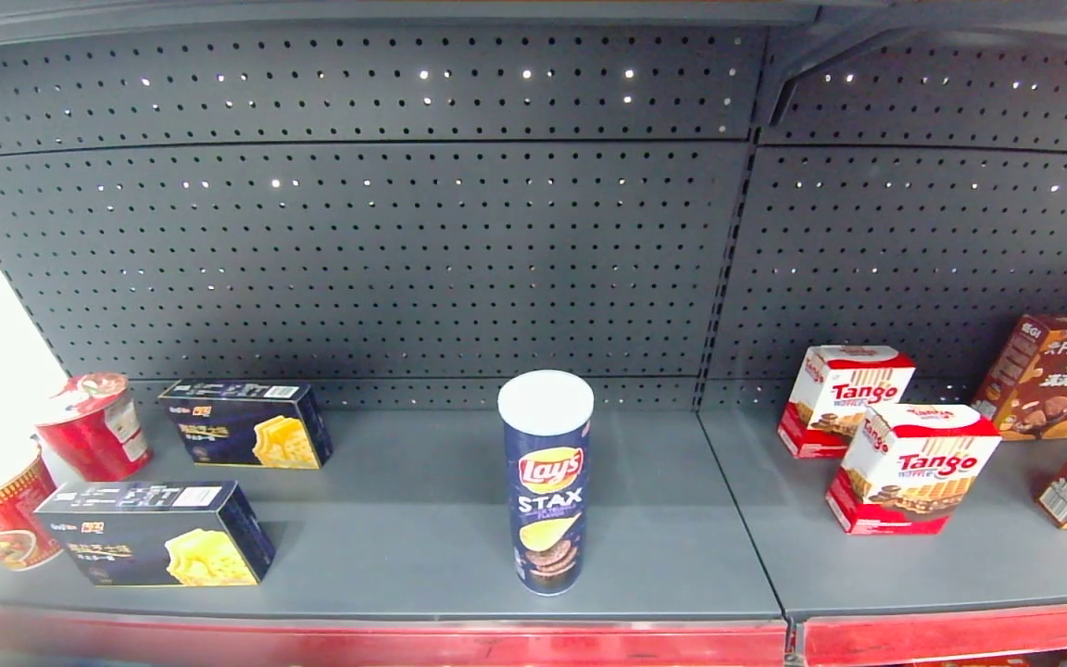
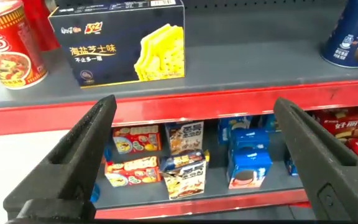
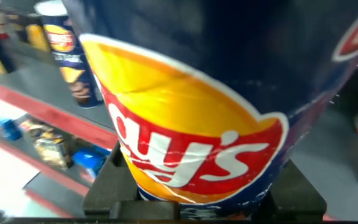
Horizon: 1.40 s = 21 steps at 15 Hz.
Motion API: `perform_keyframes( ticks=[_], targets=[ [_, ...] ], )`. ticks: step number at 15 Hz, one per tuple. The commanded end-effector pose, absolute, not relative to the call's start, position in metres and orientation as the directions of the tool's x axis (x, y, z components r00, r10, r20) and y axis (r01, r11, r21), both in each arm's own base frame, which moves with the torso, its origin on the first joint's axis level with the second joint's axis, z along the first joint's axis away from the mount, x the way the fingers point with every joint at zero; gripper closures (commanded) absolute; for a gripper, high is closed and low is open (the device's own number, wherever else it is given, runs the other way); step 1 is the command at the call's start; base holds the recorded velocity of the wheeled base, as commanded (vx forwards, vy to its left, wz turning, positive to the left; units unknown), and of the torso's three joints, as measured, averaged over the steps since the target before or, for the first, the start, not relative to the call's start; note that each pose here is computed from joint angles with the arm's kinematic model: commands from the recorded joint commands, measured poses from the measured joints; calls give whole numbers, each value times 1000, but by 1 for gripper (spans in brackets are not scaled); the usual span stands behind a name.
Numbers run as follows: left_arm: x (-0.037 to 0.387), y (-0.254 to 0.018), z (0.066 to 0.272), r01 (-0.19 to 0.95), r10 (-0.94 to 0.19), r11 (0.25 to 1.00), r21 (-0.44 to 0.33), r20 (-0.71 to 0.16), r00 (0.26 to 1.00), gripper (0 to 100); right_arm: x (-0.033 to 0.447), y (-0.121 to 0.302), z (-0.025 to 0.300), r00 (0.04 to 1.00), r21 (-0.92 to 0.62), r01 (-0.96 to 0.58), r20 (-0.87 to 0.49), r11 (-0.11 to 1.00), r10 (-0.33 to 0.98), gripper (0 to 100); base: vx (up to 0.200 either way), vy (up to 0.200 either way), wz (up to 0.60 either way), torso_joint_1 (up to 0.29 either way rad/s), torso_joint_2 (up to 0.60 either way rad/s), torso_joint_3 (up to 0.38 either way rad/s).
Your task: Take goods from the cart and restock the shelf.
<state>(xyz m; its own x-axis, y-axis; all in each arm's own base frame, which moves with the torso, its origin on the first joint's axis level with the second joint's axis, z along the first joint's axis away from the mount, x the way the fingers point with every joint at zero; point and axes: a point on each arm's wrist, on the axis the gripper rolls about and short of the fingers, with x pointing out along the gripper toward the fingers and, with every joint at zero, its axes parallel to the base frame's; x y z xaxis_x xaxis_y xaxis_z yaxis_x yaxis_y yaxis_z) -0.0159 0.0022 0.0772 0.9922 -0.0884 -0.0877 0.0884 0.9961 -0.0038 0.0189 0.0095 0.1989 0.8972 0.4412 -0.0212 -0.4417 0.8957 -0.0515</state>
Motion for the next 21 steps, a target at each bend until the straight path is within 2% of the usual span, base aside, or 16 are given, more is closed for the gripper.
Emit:
perform_keyframes(
  ticks=[1, 5, 10, 14, 18, 21],
  targets=[
    [-15, 2, 77, 88, -88, 996, -4, -95, 992, 0, 35, 17, 207, 871, -48, -490, -75, 870, 486, 100, 0, 0, 0, 0, 0, 0],
    [-15, 2, 77, 88, -88, 996, -4, -95, 992, 0, 85, 45, 231, 825, -15, -551, -162, 834, 542, 100, 0, 0, 0, 0, 0, 0],
    [-15, 2, 77, 85, -85, 996, -4, -95, 992, 0, 151, 83, 232, 806, -10, -573, -186, 820, 561, 100, 0, 0, 0, 0, 0, 0],
    [-15, 2, 77, 88, -88, 996, -4, -95, 992, 0, 223, 117, 227, 828, -23, -559, -65, 829, 557, 100, 0, 0, 0, 0, 0, 0],
    [-15, 2, 77, 88, -88, 996, -4, -95, 992, 0, 271, 140, 206, 832, -26, -553, -65, 833, 551, 100, 0, 0, 0, 0, 0, 0],
    [-15, 2, 77, 88, -88, 996, -4, -95, 992, 0, 305, 160, 203, 833, -29, -554, -29, 832, 553, 100, 0, 0, 0, 0, 0, 0]
  ],
)
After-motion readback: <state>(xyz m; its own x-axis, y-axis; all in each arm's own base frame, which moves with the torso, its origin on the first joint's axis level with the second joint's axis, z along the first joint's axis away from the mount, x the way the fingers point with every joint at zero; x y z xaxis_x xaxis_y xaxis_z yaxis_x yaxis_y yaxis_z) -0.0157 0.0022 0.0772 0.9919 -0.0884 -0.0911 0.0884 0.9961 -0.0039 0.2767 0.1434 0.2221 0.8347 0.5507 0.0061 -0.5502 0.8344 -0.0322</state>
